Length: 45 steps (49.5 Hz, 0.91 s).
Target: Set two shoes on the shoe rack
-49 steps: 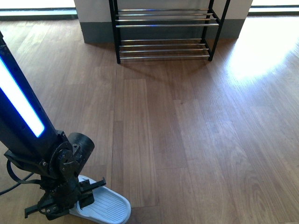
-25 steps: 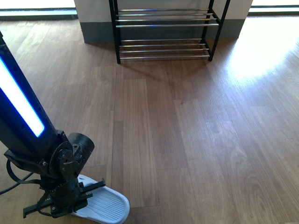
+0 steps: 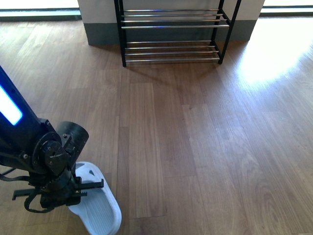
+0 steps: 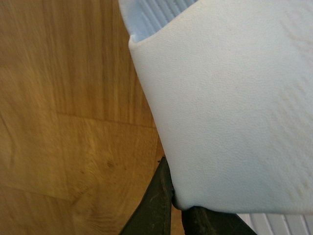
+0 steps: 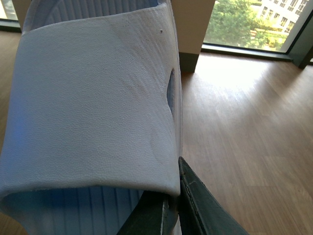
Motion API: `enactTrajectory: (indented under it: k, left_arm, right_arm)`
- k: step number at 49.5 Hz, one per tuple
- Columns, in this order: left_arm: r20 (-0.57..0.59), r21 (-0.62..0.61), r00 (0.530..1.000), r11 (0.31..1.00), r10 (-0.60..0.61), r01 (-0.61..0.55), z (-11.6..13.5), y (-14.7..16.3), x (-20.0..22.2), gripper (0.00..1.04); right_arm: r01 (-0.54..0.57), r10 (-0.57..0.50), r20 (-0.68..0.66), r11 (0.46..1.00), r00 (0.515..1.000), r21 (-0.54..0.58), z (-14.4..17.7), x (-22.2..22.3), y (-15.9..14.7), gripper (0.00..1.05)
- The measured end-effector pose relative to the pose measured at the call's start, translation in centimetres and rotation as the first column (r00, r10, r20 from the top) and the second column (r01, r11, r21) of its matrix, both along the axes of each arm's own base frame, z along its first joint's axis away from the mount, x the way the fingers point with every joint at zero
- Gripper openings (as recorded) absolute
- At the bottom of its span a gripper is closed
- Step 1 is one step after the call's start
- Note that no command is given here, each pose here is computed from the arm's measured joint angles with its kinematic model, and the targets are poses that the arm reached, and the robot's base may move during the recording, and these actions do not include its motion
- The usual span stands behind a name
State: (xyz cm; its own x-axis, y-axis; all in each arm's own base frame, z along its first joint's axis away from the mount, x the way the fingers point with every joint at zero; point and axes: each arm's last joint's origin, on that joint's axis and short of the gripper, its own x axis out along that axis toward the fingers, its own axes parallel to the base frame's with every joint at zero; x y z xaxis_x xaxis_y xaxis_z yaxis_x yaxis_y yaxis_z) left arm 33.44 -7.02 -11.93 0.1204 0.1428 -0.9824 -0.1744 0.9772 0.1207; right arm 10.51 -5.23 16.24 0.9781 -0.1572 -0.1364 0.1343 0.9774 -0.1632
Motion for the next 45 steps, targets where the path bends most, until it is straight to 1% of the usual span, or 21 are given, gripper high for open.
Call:
enactTrajectory:
  k: [2,8,15,19,21,22,27,28,29,31,35,40,45]
  left_arm:
    - [0.019,0.009,0.998,0.999,-0.053,0.053,0.9,0.0,0.0,0.02]
    - [0.078,0.025,0.985,0.988,-0.151,0.149,4.0,0.5,-0.3,0.02]
    - [0.163,0.091,0.960,0.972,-0.227,0.214,8.6,2.4,-0.8,0.02]
    - [0.216,0.115,0.943,0.966,-0.251,0.231,11.8,3.7,-1.3,0.02]
    - [0.235,0.126,0.938,0.965,-0.254,0.230,12.8,4.1,-1.5,0.02]
    - [0.253,0.135,0.931,0.963,-0.262,0.234,13.8,4.5,-1.7,0.02]
    - [0.324,0.170,0.906,0.959,-0.272,0.227,17.4,5.7,-2.7,0.02]
    - [0.336,0.173,0.902,0.959,-0.270,0.223,17.9,5.9,-2.9,0.02]
    - [0.356,0.181,0.895,0.959,-0.270,0.218,18.9,6.1,-3.3,0.02]
    - [0.374,0.187,0.888,0.960,-0.268,0.210,19.8,6.4,-3.6,0.02]
    - [0.439,0.233,0.858,0.956,-0.267,0.179,22.7,7.4,-5.1,0.02]
    - [0.485,0.264,0.834,0.953,-0.264,0.148,24.8,8.2,-6.9,0.02]
    - [0.521,0.302,0.814,0.947,-0.257,0.107,26.2,8.9,-8.6,0.02]
  right_arm:
    - [0.000,0.000,0.000,1.000,1.000,0.000,0.0,0.0,0.0,0.02]
    - [0.000,0.000,0.000,1.000,1.000,0.000,0.0,0.0,0.0,0.02]
    - [0.000,0.000,0.000,1.000,1.000,0.000,0.0,0.0,0.0,0.02]
    - [0.000,0.000,0.000,1.000,1.000,0.000,0.0,0.0,0.0,0.02]
    - [0.000,0.000,0.000,1.000,1.000,0.000,0.0,0.0,0.0,0.02]
    - [0.000,0.000,0.000,1.000,1.000,0.000,0.0,0.0,0.0,0.02]
    - [0.000,0.000,0.000,1.000,1.000,0.000,0.0,0.0,0.0,0.02]
    - [0.000,0.000,0.000,1.000,1.000,0.000,0.0,0.0,0.0,0.02]
    - [0.000,0.000,0.000,1.000,1.000,0.000,0.0,0.0,0.0,0.02]
    - [0.000,0.000,0.000,1.000,1.000,0.000,0.0,0.0,0.0,0.02]
    - [0.000,0.000,0.000,1.000,1.000,0.000,0.0,0.0,0.0,0.02]
    - [0.000,0.000,0.000,1.000,1.000,0.000,0.0,0.0,0.0,0.02]
    - [0.000,0.000,0.000,1.000,1.000,0.000,0.0,0.0,0.0,0.02]
